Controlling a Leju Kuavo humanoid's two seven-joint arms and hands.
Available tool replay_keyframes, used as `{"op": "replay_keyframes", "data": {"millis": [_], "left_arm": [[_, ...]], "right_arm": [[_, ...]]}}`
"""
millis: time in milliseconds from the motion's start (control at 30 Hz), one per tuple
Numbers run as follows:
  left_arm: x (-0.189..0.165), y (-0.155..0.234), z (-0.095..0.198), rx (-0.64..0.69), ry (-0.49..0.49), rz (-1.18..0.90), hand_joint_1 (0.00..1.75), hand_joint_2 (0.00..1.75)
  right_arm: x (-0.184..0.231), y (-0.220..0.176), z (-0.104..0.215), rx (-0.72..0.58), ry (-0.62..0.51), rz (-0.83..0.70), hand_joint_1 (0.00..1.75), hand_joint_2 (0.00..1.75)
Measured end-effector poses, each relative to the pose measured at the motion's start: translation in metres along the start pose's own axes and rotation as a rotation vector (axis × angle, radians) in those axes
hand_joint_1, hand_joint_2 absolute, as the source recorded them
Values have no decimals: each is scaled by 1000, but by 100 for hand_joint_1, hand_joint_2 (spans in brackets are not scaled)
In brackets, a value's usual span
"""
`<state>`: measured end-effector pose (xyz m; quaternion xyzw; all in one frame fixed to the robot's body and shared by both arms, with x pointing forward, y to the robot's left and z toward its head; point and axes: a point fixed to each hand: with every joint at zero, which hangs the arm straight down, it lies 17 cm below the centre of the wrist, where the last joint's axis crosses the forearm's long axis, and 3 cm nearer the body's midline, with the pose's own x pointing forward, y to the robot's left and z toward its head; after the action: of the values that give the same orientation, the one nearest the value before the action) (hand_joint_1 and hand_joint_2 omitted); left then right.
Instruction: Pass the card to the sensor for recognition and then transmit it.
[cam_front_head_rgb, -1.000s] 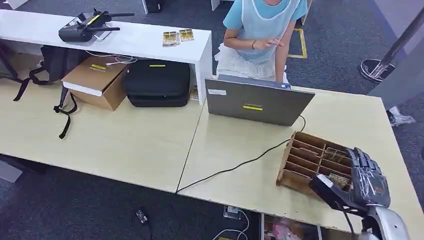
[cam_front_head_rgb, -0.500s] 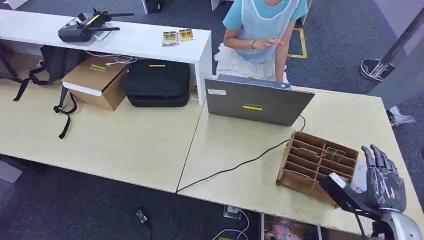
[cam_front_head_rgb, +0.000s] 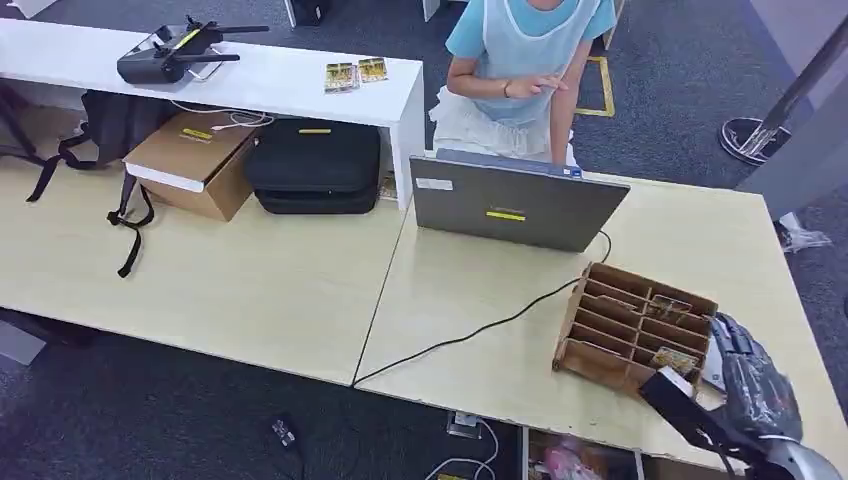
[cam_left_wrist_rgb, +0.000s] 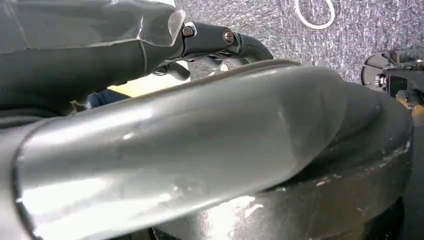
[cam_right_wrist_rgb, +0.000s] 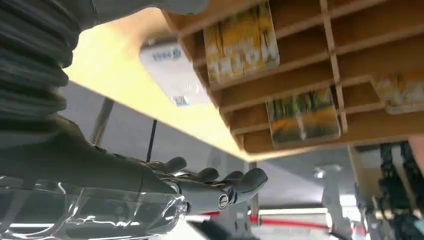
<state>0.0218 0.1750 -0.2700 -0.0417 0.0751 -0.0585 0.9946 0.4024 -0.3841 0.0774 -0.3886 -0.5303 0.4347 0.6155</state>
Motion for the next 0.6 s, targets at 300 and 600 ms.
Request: {"op": "replay_keyframes", "data": {"millis": [300,600], "left_arm": [[0,0,0,-2,0,7,0,0],[1,-2,0,-9,-1,26,0,0]], "right_arm": [[3,10,13,41,-24,-14,0,175],[7,12,7,42,-34,19,0,175]]}}
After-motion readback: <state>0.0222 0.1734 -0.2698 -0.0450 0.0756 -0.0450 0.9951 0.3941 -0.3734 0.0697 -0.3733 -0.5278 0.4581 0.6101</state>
